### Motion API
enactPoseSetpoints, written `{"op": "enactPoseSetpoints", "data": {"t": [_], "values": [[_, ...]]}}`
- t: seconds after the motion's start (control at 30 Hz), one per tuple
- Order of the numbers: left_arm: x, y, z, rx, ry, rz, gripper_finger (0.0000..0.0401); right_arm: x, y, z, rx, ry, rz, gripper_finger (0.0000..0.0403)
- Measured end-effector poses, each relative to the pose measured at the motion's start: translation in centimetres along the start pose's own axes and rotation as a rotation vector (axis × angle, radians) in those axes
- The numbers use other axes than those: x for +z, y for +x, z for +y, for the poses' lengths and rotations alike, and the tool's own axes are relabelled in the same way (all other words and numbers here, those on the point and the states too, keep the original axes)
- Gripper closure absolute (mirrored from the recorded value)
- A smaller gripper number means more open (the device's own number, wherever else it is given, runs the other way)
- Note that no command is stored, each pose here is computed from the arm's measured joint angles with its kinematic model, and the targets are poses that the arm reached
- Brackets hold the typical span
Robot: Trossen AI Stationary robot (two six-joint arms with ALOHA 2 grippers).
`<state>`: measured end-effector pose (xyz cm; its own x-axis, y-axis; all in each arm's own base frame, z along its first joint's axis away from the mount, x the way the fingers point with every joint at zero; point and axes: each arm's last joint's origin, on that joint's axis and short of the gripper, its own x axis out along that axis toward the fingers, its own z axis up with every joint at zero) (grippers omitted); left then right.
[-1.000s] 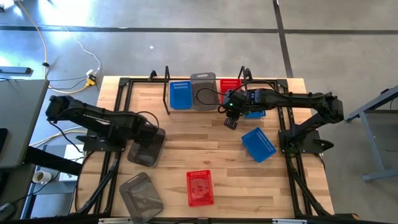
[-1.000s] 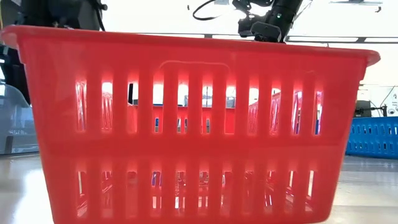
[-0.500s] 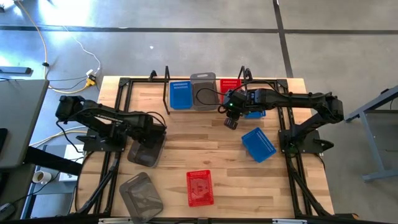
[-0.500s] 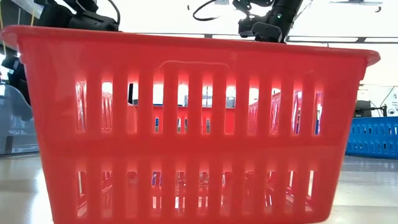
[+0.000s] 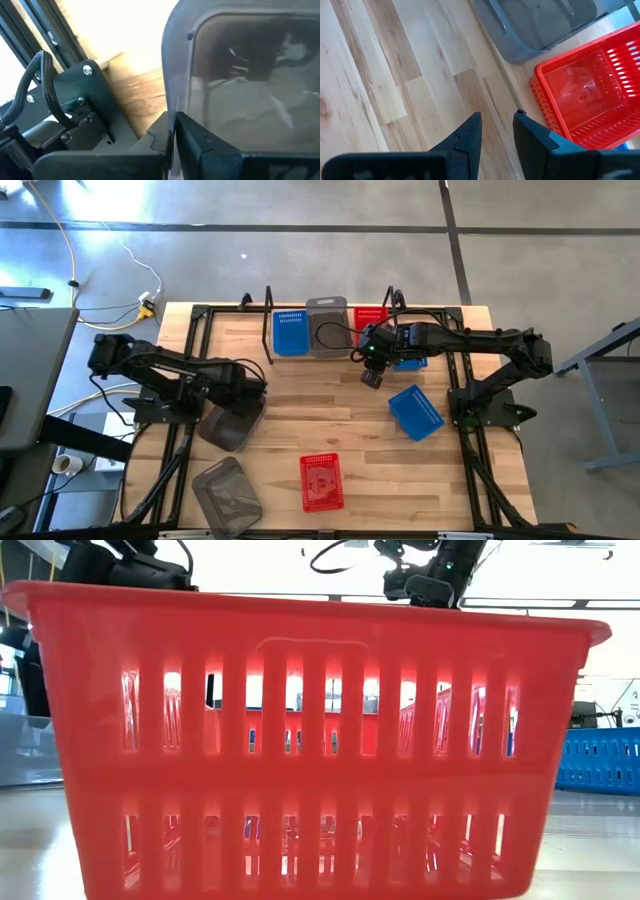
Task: Stack baskets on shelf by color
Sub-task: Stack the top black bin on the other black bin on the shelf
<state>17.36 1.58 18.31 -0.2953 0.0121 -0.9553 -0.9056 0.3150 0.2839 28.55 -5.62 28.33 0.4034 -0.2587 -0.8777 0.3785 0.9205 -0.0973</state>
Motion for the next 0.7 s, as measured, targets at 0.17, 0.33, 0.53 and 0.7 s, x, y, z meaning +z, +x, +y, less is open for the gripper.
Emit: {"op": "enactPoseSetpoints", "data": {"t": [0.17,0.33,0.53,0.7], "values": [[0.1,-1.6,0.3,-0.069,-0.057,-0.078,0.0398,0.0,0.0,0.0,0.012,0.0,0.0,0.0304],[0.2,-3.5,0.9,-0.152,-0.151,-0.148,0.04,0.2,0.0,0.3,0.072,-0.04,-0.012,0.0304],[0.2,-5.5,1.4,-0.242,-0.253,-0.213,0.04,0.4,-0.3,1.8,0.147,-0.133,-0.06,0.0304],[0.3,-7.3,1.6,-0.304,-0.303,-0.278,0.04,0.9,-0.8,3.6,0.229,-0.215,-0.158,0.0304]]}}
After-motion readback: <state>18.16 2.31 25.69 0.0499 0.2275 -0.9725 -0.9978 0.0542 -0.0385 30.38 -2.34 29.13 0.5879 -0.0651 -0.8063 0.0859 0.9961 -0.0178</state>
